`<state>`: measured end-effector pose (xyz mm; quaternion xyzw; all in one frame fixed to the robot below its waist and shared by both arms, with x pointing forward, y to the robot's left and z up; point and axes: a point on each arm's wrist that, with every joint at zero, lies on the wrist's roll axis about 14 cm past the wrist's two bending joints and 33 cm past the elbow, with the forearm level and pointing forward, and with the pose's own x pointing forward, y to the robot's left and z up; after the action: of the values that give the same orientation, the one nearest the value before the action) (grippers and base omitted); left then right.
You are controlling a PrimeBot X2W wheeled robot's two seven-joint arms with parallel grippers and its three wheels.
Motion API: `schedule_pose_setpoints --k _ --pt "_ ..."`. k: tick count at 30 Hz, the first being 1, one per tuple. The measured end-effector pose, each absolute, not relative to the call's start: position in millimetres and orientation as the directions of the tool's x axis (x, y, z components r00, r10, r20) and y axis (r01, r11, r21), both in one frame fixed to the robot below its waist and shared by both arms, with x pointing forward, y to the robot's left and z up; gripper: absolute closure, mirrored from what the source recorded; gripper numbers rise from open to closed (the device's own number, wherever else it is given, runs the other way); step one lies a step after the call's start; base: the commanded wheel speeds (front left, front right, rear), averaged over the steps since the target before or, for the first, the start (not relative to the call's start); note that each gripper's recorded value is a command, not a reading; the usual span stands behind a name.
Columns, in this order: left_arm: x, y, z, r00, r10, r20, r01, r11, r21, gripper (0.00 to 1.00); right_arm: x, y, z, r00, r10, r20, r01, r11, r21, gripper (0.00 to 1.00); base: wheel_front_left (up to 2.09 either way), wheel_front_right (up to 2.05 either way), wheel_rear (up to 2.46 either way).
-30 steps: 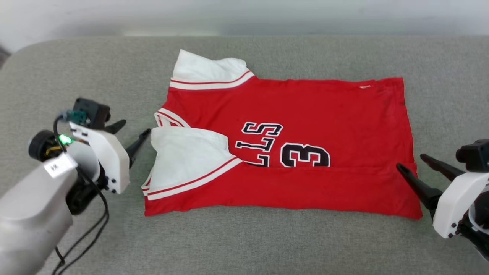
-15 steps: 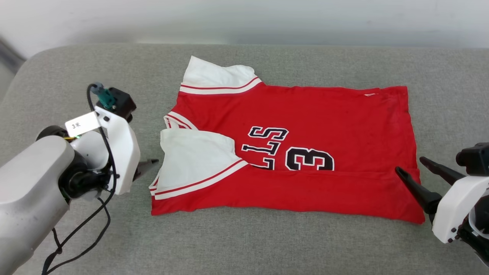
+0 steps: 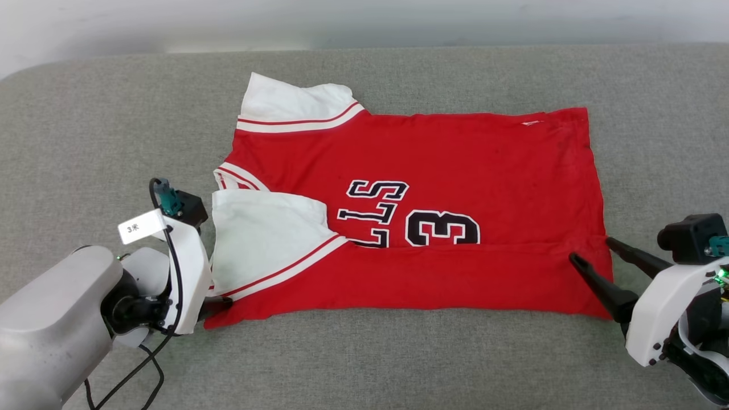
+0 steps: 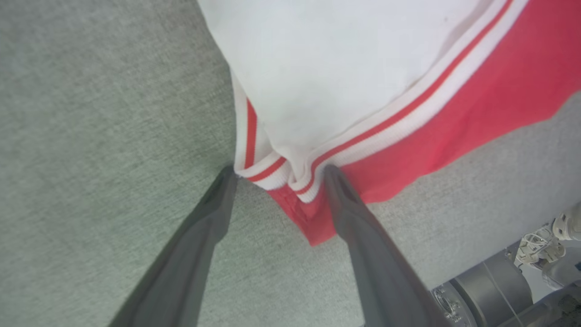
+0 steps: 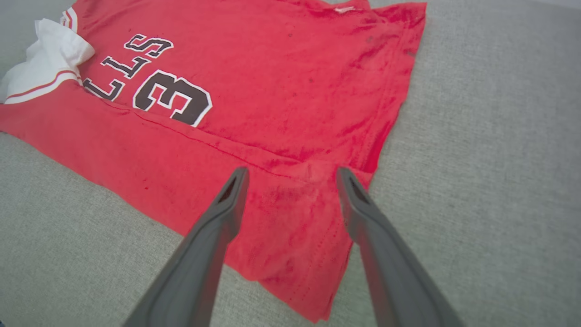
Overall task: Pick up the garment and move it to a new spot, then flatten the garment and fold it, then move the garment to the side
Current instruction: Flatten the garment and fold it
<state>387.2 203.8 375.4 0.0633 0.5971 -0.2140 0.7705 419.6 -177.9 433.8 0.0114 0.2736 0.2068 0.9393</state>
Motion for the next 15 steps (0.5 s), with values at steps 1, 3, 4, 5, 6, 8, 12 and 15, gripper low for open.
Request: schedule_pose_setpoints --k 1,3,4,5,6,8,12,15 --pt "386.3 203.8 372.4 0.187 -0.254 -0.949 0.402 0.901 -0.162 0.0 419.0 -177.6 432.6 0.763 0.395 -0.513 -0.382 0.914 0.136 0.0 0.0 0.0 0.0" --pt "386.3 202.3 367.9 0.179 -0.259 -0.949 0.401 0.9 -0.17 0.0 418.5 -178.5 430.9 0.762 0.392 -0.516 -0.377 0.916 0.139 0.0 0.0 0.0 0.0" --pt "386.1 201.4 366.2 0.175 -0.264 -0.948 0.399 0.9 -0.176 0.0 418.6 -179.4 430.5 0.761 0.39 -0.518 -0.375 0.917 0.138 0.0 0.0 0.0 0.0" --pt "385.7 200.4 364.1 0.172 -0.27 -0.947 0.397 0.899 -0.184 0.63 420.9 -180.9 432.5 0.763 0.386 -0.518 -0.375 0.918 0.132 0.0 0.0 0.0 0.0" --pt "385.7 200.1 364.0 0.173 -0.271 -0.947 0.397 0.899 -0.184 1.0 422.6 -181.2 434.6 0.763 0.387 -0.517 -0.38 0.917 0.125 0.0 0.0 0.0 0.0" --pt "386.4 199.2 365.9 0.186 -0.276 -0.943 0.401 0.898 -0.184 1.0 427.2 -182.7 442.8 0.767 0.386 -0.512 -0.392 0.914 0.101 0.0 0.0 0.0 0.0" --pt "386.5 194.8 374.2 0.216 -0.291 -0.932 0.422 0.889 -0.179 1.0 432.6 -188.6 459.5 0.758 0.377 -0.533 -0.425 0.904 0.035 0.0 0.0 0.0 0.0" --pt "387.9 194.1 384.7 0.255 -0.298 -0.92 0.441 0.883 -0.164 1.0 432.5 -199.3 469.8 0.729 0.344 -0.592 -0.447 0.894 -0.032 0.0 0.0 0.0 0.0"
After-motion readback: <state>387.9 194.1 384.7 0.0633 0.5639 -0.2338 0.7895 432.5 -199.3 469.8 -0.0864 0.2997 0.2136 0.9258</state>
